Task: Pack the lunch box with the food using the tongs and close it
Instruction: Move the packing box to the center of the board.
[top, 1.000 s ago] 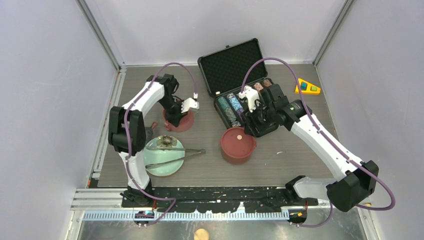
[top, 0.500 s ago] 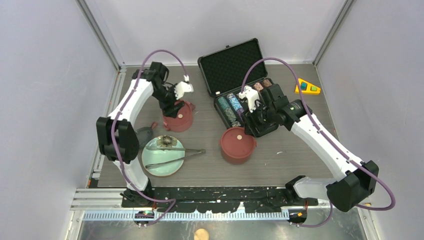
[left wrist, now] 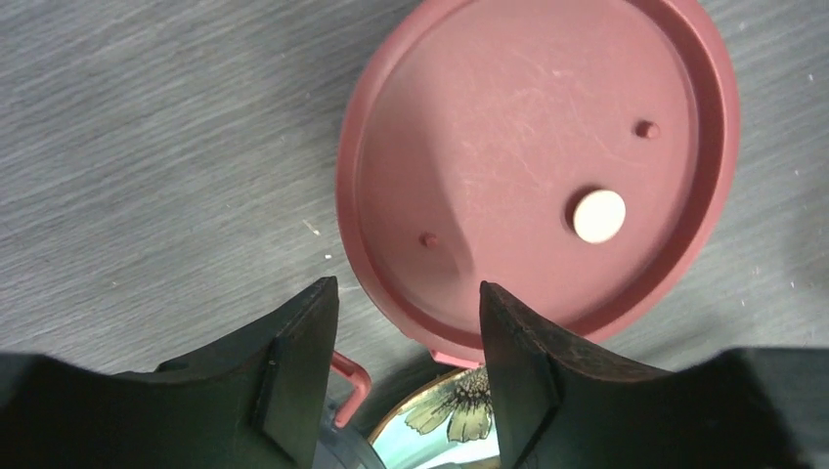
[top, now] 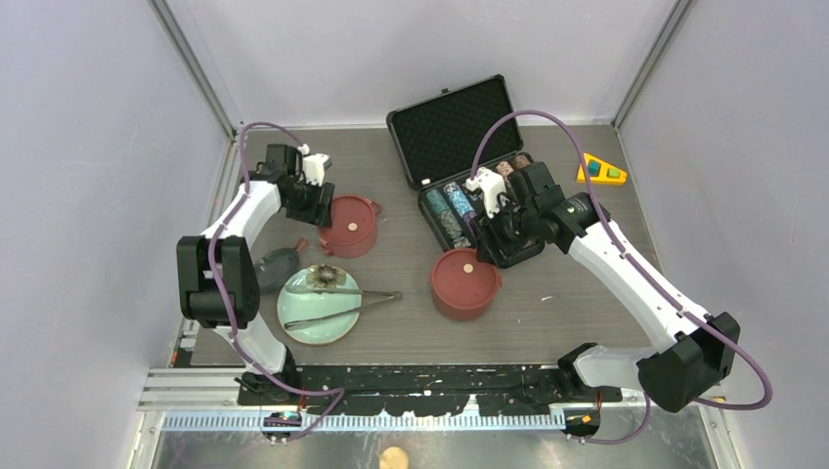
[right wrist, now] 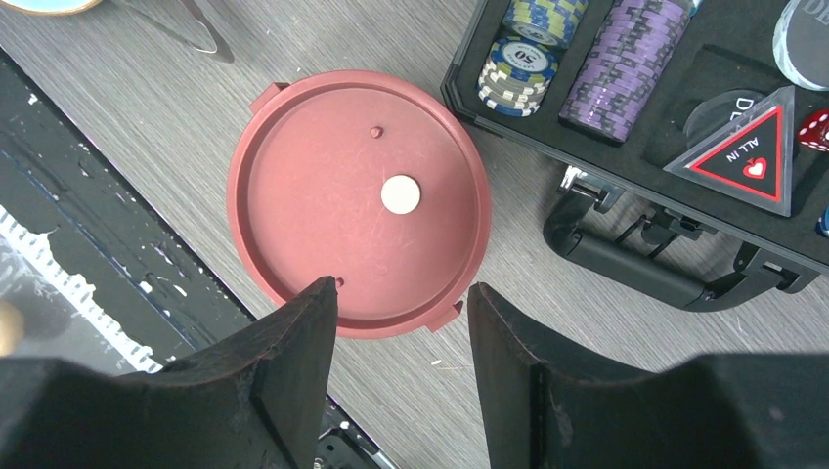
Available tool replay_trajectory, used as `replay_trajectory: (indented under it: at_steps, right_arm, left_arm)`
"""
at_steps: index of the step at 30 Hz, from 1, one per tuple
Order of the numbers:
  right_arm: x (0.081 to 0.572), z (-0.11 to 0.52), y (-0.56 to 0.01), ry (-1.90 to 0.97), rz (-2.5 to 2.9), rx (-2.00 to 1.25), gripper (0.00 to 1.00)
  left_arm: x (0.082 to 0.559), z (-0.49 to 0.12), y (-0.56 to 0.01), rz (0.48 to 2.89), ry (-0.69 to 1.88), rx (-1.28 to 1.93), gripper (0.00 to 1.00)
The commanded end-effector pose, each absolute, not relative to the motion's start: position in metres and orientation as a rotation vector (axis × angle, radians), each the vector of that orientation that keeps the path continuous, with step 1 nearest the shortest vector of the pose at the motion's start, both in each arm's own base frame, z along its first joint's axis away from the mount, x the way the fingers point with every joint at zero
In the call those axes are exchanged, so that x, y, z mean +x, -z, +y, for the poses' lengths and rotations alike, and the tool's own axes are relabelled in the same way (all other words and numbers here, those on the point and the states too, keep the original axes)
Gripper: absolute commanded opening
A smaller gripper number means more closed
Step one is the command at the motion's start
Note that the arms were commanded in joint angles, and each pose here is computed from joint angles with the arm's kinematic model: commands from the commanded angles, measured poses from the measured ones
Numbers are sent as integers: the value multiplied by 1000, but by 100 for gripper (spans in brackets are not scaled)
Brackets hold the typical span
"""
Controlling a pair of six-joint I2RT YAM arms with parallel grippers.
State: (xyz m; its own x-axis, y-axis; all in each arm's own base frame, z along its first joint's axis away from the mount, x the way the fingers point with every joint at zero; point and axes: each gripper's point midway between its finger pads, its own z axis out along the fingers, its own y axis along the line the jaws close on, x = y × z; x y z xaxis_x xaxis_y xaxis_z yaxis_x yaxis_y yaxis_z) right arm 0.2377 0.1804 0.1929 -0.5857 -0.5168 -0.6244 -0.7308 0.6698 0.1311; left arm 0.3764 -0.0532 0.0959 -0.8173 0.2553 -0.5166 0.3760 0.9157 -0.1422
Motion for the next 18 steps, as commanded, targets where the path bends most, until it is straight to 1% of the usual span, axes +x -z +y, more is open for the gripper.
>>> replay_trajectory:
  at_steps: [1,5,8,13,18]
  right_arm:
    - [248,189,-214,-534,2262,-948,57]
    - [249,188,-215,-529,2260,-949,57]
    - [249,187,-214,-524,2263,-948,57]
    - [248,188,-213,-531,2268,-951,57]
    - [249,192,-212,-550,2279,-957,57]
  left_arm:
    - [406,-49,-98,2528,260,355,54]
    - [409,-58,-88,2544,336,428,39]
    - [406,-70,-84,2559,444,543,30]
    - [408,-82,-77,2540,505,800,25]
    - [406,-90,-70,2518,509,1108,23]
